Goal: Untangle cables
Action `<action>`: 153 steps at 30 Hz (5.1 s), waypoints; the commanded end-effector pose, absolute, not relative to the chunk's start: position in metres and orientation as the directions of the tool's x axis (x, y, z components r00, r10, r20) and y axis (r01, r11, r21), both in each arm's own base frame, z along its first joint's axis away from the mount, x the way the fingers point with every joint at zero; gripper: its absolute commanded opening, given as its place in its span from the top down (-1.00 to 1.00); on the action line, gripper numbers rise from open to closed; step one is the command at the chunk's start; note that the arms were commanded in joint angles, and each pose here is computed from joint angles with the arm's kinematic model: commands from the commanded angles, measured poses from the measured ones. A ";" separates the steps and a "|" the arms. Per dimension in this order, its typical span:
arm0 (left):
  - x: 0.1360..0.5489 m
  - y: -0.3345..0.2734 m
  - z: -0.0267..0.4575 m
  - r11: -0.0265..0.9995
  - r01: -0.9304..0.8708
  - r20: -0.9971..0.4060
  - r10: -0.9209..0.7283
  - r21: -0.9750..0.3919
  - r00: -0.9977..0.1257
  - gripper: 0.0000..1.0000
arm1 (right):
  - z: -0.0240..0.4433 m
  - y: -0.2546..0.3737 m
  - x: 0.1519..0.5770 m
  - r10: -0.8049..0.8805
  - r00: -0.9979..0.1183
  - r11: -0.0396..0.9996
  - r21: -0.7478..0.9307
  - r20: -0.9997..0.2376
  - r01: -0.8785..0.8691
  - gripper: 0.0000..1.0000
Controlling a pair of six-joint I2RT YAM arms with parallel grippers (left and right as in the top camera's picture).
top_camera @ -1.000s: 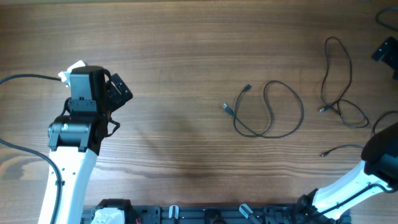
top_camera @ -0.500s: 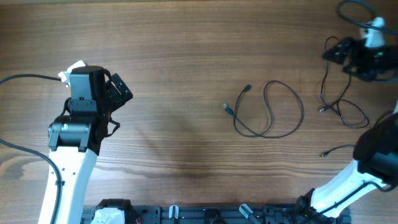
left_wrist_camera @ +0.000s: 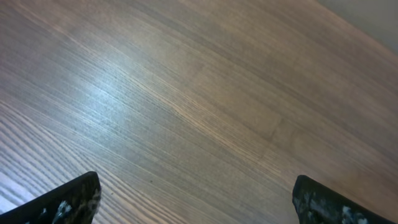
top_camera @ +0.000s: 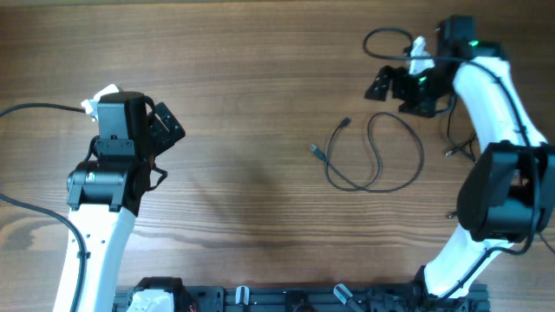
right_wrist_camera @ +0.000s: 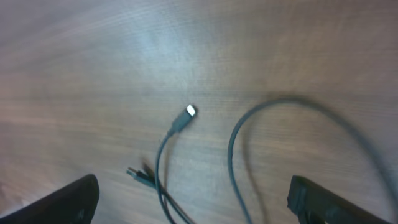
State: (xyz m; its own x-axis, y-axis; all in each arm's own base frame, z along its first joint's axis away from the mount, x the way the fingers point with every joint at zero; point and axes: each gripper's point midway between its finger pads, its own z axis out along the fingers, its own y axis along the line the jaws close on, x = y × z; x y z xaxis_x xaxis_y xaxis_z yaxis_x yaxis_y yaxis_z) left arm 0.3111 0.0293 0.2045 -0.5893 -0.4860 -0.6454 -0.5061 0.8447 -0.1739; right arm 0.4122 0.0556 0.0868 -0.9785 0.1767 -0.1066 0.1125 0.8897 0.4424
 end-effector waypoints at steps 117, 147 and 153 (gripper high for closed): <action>0.311 0.030 0.210 0.849 -0.497 -0.656 -0.480 -0.179 -0.582 -1.00 | 0.347 -0.297 0.420 0.313 -0.186 0.665 0.075 -0.931 0.743 0.91; 0.311 0.030 0.210 0.849 -0.497 -0.656 -0.480 -0.179 -0.582 -1.00 | 0.170 -0.235 0.414 0.604 -0.627 0.789 0.253 -0.493 0.561 -0.99; 0.311 0.030 0.210 0.849 -0.497 -0.656 -0.480 -0.179 -0.582 -1.00 | 0.174 -0.186 0.412 0.504 -0.739 0.863 0.224 -0.447 0.453 -1.00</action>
